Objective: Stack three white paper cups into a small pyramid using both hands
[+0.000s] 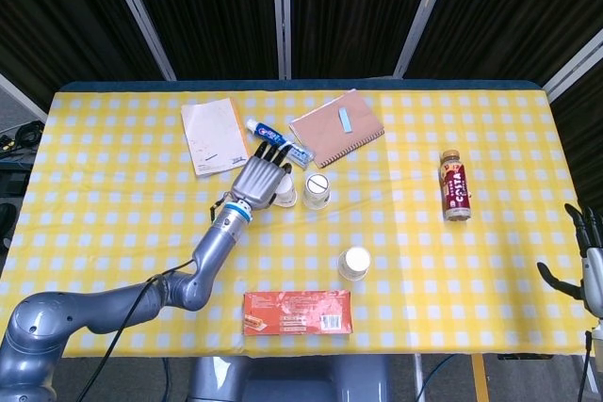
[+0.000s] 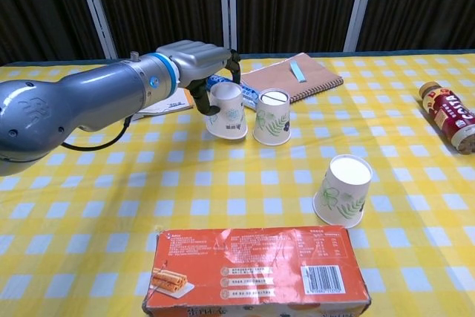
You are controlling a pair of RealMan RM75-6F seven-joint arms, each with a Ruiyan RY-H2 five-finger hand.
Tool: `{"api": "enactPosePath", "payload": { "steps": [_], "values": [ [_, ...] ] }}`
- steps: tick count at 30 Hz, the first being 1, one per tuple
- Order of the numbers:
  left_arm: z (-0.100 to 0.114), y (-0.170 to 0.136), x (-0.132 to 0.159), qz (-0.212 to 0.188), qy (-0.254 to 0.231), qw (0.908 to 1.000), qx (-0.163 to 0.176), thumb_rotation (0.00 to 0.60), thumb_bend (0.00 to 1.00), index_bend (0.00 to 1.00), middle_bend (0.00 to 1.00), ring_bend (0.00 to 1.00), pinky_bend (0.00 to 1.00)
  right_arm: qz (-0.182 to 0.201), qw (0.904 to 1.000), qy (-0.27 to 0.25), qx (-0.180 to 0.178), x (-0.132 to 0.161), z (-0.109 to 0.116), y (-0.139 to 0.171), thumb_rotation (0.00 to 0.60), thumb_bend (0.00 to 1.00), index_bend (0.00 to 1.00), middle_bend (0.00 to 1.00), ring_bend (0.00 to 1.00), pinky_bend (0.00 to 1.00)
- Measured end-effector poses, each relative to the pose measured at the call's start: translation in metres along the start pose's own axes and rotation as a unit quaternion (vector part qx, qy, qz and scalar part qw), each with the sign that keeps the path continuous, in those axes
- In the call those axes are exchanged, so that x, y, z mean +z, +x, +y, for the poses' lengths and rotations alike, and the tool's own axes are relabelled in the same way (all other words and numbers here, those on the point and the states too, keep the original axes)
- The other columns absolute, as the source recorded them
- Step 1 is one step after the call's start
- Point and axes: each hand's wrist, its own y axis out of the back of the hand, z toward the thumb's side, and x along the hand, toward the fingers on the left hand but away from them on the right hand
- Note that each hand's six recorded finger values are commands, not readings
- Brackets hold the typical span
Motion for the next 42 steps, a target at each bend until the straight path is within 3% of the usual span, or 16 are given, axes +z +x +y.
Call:
{"api": "enactPosePath", "payload": {
  "steps": [5, 13, 19, 26, 35, 42],
  "values": [
    [-0.003, -0.001, 0.0, 0.0, 0.005, 1.0, 0.002, 0.6, 0.28, 0.0, 0.0, 0.0, 0.0, 0.001, 1.0, 0.001, 0.0, 0.001, 0.0, 0.001, 0.6, 0.13, 0.01, 0.0, 0.0, 0.0],
    [0.002, -0.015, -0.013, 0.007, 0.004, 0.9998, 0.017, 0.6, 0.26, 0.0, 0.0, 0.0, 0.0, 0.013, 0.9999, 0.002, -0.001, 0.008, 0.0, 0.004, 0.6, 0.13, 0.01, 0.0, 0.0, 0.0],
    [0.008, -0.049, -0.027, 0.005, -0.015, 0.9992, 0.036, 0.6, 0.26, 0.0, 0.0, 0.0, 0.0, 0.022, 0.9997, 0.005, 0.002, 0.013, -0.002, 0.007, 0.6, 0.13, 0.01, 0.0, 0.0, 0.0],
    [0.008, -0.135, -0.066, 0.022, -0.033, 0.9968, 0.069, 0.6, 0.25, 0.0, 0.0, 0.0, 0.0, 0.041, 0.9991, 0.006, 0.006, 0.026, -0.002, 0.015, 0.6, 0.13, 0.01, 0.0, 0.0, 0.0],
    [-0.014, -0.279, -0.13, 0.093, -0.033, 0.9907, 0.094, 0.6, 0.25, 0.0, 0.0, 0.0, 0.0, 0.062, 0.9978, 0.021, 0.016, 0.04, -0.007, 0.02, 0.6, 0.13, 0.05, 0.0, 0.0, 0.0],
    [-0.015, -0.341, -0.151, 0.132, -0.037, 0.9839, 0.115, 0.6, 0.25, 0.0, 0.0, 0.0, 0.0, 0.097, 0.9937, 0.044, 0.032, 0.069, -0.018, 0.02, 0.6, 0.13, 0.13, 0.0, 0.0, 0.0]
  ]
}}
